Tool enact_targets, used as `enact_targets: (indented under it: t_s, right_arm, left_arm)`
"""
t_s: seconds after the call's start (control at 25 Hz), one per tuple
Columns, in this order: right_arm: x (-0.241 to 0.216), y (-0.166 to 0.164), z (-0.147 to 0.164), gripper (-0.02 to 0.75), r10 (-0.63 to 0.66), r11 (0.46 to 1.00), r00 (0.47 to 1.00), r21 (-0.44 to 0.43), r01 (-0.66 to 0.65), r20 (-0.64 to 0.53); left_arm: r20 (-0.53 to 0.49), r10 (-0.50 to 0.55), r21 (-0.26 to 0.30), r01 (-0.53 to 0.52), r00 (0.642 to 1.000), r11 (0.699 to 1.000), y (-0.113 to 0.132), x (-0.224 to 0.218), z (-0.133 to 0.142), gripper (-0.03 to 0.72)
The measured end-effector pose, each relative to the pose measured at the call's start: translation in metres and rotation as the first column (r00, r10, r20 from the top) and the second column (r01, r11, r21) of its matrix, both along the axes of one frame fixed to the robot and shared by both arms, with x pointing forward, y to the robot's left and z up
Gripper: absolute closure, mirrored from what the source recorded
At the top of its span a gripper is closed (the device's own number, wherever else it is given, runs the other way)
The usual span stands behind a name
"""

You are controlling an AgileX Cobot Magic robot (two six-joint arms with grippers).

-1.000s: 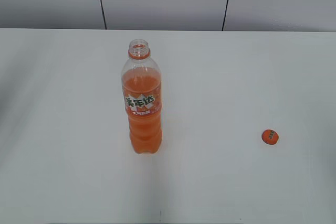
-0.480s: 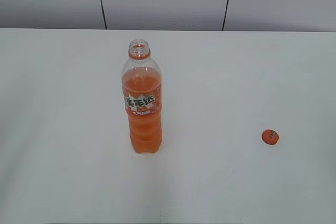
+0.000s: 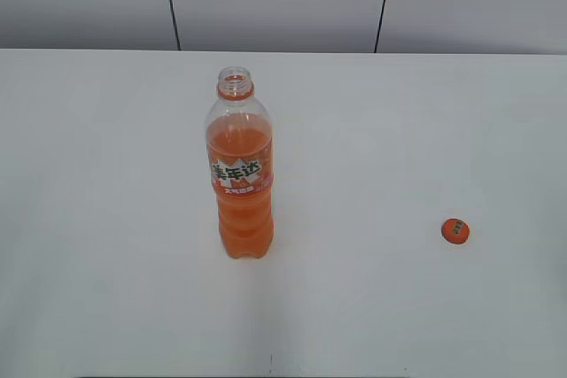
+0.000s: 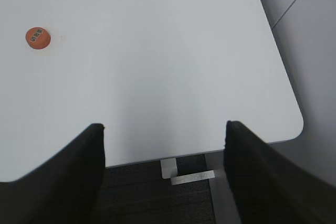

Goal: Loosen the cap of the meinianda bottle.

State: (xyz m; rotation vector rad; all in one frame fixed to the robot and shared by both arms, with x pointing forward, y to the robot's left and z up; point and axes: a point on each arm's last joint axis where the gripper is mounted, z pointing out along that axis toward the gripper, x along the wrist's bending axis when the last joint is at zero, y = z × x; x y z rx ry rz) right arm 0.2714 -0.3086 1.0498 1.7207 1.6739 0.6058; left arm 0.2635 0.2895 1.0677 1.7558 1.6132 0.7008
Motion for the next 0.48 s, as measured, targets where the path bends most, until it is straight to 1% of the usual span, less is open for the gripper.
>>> enact_targets:
  t_s: [0.28,0.48]
  right_arm:
    - [-0.0001,-0.0001,0.0001,0.206,0.0,1.0,1.0,-0.001,0.0,0.002]
    - [-0.0002,0.0013,0.0001,0.206,0.005,1.0,1.0,0.014,-0.005,0.004]
  left_arm:
    - [0.073,0.028,0.026,-0.03,0.997,0.999,0.0029,-0.0074,-0.005,0.263]
    - [0.082,0.034,0.026,-0.036,0.996,0.999,0.0034,-0.0057,-0.0064,0.263]
